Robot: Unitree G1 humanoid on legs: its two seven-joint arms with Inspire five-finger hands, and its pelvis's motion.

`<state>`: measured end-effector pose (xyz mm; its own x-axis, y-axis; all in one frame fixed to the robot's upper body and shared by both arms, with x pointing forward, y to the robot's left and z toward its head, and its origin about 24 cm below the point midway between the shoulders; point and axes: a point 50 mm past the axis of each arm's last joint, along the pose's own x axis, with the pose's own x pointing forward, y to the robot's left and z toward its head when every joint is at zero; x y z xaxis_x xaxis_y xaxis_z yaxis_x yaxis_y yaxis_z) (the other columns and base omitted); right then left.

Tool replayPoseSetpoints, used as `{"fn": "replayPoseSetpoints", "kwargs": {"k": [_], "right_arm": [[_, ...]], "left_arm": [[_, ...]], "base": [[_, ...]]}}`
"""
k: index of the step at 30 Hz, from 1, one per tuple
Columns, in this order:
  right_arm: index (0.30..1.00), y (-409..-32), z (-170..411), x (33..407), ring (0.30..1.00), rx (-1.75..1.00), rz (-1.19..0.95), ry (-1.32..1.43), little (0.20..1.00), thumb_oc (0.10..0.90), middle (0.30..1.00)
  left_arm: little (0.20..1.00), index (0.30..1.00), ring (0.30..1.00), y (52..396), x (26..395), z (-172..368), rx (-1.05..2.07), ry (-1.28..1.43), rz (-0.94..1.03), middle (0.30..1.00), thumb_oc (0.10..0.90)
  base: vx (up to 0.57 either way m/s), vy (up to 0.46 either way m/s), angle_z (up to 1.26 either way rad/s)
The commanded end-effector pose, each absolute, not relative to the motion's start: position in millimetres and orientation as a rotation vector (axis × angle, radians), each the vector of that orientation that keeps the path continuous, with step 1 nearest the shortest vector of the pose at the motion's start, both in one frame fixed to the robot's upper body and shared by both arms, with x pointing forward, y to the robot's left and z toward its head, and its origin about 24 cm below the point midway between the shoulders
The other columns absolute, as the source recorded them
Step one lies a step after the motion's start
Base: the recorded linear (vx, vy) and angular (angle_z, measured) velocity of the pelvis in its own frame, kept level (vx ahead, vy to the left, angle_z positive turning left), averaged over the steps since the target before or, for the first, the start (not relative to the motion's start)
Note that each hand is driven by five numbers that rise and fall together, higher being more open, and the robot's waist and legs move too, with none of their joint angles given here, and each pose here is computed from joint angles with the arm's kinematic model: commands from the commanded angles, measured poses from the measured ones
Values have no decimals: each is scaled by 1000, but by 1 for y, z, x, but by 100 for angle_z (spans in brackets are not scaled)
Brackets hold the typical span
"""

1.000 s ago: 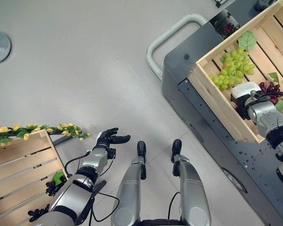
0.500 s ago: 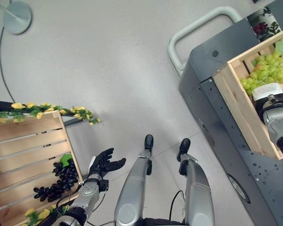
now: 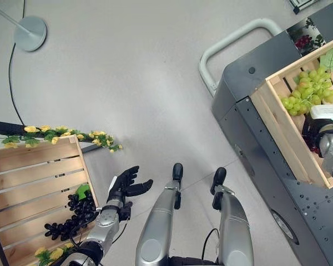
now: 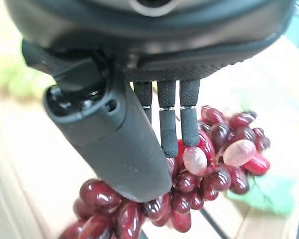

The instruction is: Pick up the fruits from the basket on one side to the basket on the other side

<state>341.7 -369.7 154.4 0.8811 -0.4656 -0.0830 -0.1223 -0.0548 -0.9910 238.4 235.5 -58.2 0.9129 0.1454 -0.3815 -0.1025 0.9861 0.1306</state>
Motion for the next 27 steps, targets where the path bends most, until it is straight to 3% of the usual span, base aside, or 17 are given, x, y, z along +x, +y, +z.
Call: {"fn": "replayPoseSetpoints", "kwargs": {"k": [1, 10, 27], "right_arm": [[300, -404, 197, 319, 300, -1493, -544, 316, 300, 400, 300], [300, -396, 193, 309, 300, -1226, -601, 83, 300, 400, 300], [300, -367, 174, 304, 300, -1047, -540, -74, 300, 400, 300]], "left_arm": [[900, 900, 900, 243, 222, -62, 103, 383, 185, 900, 800], [900, 900, 900, 239, 213, -70, 83, 424, 208, 900, 800], [900, 900, 900, 229, 204, -82, 92, 477, 216, 900, 800]], "base": [[21, 78, -4], [36, 49, -11], [53, -3, -4]]}}
